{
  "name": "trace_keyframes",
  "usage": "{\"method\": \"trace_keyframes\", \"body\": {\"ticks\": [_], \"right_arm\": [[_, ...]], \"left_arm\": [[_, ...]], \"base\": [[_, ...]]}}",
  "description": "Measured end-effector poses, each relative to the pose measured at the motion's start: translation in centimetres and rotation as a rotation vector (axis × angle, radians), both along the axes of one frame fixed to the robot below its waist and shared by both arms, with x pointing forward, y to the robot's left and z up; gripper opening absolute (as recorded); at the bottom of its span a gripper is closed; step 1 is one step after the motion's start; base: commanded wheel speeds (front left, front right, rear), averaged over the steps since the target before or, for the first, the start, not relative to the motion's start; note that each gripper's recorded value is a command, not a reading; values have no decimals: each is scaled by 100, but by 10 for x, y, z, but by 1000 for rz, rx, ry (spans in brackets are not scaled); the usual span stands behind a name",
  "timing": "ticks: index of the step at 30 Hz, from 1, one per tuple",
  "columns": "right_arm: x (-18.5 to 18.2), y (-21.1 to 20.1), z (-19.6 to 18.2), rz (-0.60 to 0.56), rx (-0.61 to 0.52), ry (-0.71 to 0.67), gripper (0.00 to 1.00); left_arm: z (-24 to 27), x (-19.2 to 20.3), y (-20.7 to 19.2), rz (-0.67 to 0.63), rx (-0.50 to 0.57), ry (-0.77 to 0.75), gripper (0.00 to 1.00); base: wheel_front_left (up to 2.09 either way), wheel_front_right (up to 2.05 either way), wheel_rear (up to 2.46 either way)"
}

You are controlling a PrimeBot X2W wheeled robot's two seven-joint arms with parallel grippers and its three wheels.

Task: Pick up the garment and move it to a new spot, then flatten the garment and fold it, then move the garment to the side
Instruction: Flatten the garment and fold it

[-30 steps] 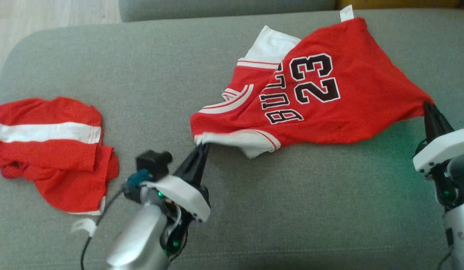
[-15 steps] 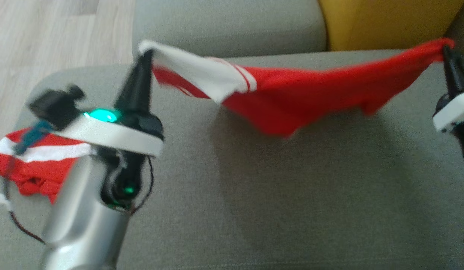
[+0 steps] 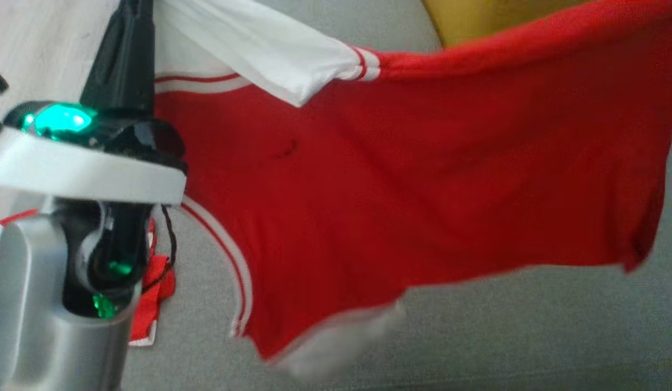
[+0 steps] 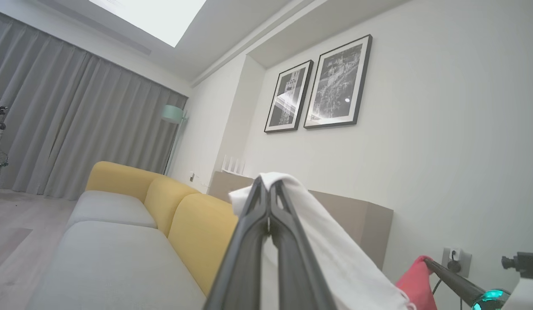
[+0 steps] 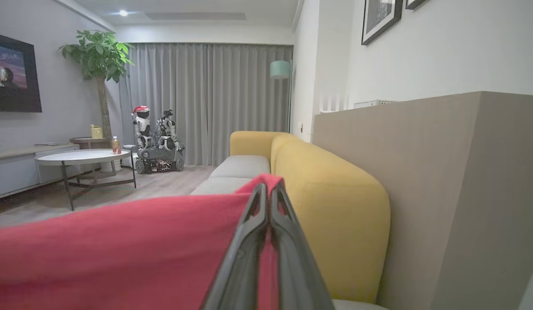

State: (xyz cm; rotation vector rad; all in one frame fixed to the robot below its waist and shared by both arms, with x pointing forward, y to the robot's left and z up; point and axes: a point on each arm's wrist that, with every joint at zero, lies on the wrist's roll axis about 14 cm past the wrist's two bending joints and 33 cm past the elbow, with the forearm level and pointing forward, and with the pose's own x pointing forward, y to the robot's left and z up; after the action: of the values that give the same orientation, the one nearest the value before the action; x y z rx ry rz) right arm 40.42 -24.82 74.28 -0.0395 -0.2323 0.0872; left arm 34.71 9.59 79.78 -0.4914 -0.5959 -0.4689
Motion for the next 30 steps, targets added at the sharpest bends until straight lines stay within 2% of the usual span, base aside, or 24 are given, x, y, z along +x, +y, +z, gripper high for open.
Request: {"method": "trace_keyframes", "body": {"ticks": [4, 8, 12, 16, 20, 25, 29, 30], "right_arm": [[11, 4, -9, -6, 0, 60, 0], [44, 10, -21, 11, 58, 134, 0], [100, 16, -9, 25, 65, 121, 0], [164, 15, 13, 20, 106, 30, 0], [218, 18, 10, 7, 97, -35, 0], [267, 23, -34, 4, 128, -41, 0], [289, 26, -91, -1, 161, 41, 0], [289, 26, -91, -1, 161, 41, 0]], "left_arm": [[1, 23, -2, 17, 31, 42, 0], [-8, 73, -7, 13, 36, 138, 0], [-5, 140, -11, 22, -4, 182, 0], [13, 204, -6, 80, -20, 123, 0], [9, 258, 5, 140, -64, 99, 0], [-31, 303, 16, 205, -49, 130, 0], [-80, 321, 14, 211, 29, 216, 0], [-80, 321, 14, 211, 29, 216, 0]], "base": [[0, 0, 0], [0, 0, 0], [0, 0, 0], [0, 0, 0], [0, 0, 0], [0, 0, 0], [0, 0, 0], [0, 0, 0]]}}
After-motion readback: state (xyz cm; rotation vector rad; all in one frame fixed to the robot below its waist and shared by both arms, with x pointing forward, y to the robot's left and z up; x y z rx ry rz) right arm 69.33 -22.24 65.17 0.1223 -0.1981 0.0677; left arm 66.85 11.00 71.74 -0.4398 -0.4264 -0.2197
